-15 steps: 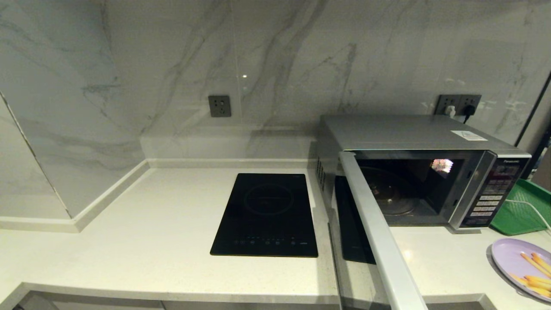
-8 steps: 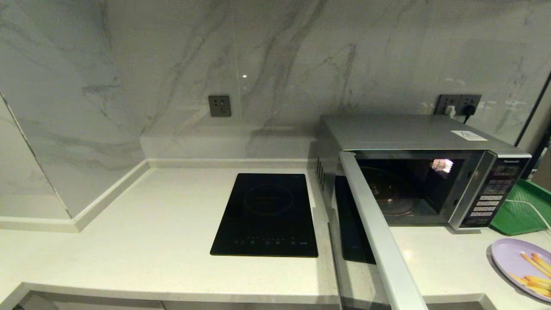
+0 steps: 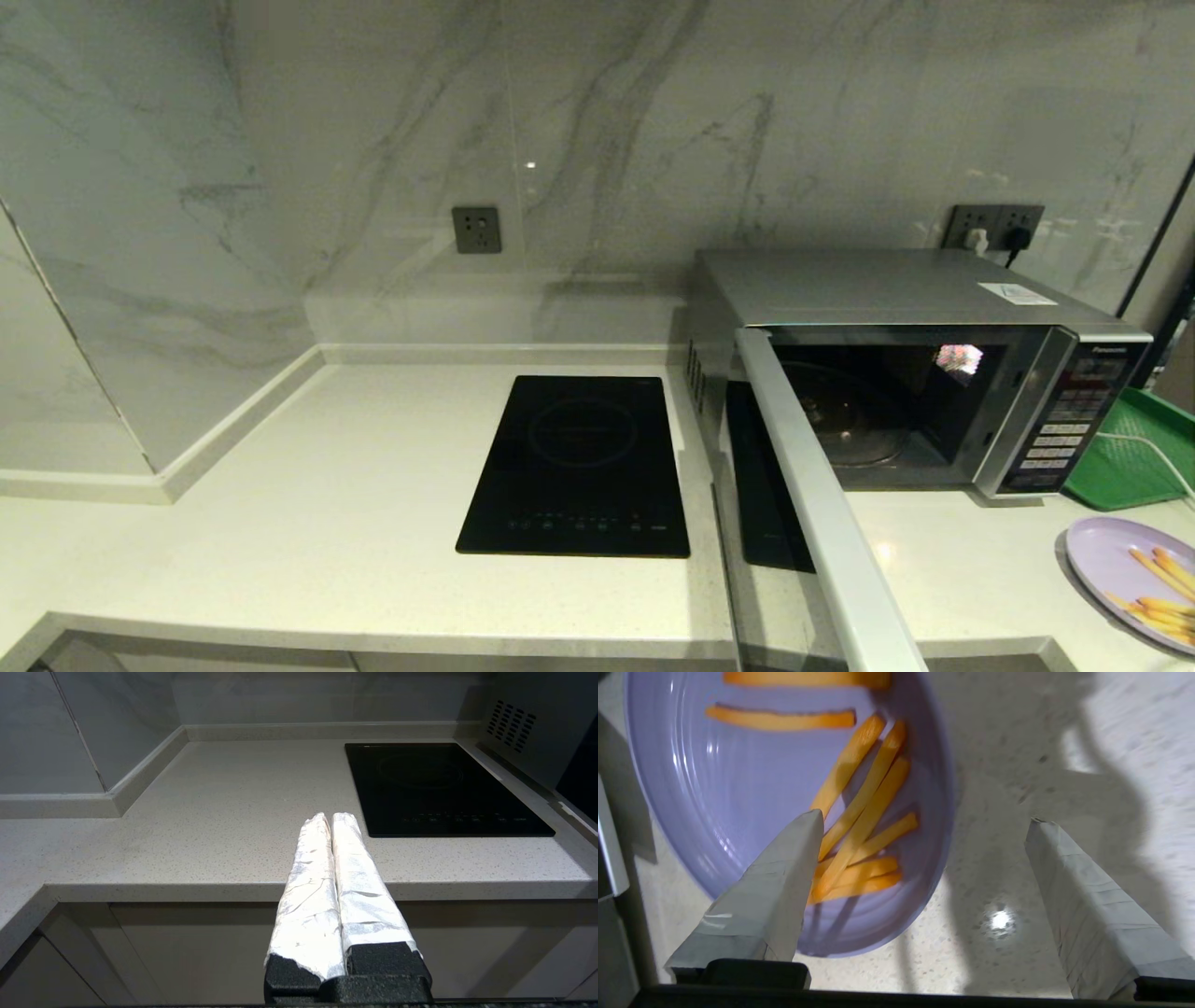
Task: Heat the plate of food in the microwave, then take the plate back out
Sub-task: Put the plate in the microwave oven
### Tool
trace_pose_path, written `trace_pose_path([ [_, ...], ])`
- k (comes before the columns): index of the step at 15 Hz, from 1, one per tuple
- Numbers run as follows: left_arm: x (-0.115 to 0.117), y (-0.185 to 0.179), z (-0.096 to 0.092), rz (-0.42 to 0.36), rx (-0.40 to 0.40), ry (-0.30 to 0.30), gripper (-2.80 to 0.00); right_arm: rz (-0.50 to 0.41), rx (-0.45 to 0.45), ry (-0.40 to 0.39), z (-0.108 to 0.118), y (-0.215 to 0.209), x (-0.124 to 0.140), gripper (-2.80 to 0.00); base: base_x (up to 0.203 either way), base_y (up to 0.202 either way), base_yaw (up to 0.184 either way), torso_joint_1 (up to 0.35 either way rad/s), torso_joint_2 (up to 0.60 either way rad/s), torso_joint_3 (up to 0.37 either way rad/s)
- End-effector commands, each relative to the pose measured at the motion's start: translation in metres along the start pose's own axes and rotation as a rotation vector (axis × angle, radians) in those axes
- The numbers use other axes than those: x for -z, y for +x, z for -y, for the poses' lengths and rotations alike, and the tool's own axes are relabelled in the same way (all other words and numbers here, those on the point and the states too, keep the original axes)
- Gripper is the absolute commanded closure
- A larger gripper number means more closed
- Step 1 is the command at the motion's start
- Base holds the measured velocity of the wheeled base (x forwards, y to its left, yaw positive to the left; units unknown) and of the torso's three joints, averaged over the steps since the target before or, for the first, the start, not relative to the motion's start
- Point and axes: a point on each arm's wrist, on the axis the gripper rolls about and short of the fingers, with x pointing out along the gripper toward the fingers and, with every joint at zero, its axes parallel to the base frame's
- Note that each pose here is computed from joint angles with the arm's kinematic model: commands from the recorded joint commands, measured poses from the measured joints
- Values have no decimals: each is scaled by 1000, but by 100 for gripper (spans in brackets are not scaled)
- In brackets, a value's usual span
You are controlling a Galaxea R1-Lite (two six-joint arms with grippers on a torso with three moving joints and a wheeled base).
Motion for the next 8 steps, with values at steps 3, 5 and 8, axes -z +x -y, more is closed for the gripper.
trace_pose_path([
  [3, 0, 0, 0, 0, -2, 0, 0, 112, 117, -99, -4, -20, -7, -280, 0, 0, 0, 0, 0, 0],
  [5, 0, 0, 0, 0, 0, 1, 0, 77, 145, -126, -1, -18, -4, -280, 0, 0, 0, 0, 0, 0],
  [8, 0, 0, 0, 0, -2, 0, 0, 39, 163, -126, 2, -8, -1, -280, 0, 0, 0, 0, 0, 0],
])
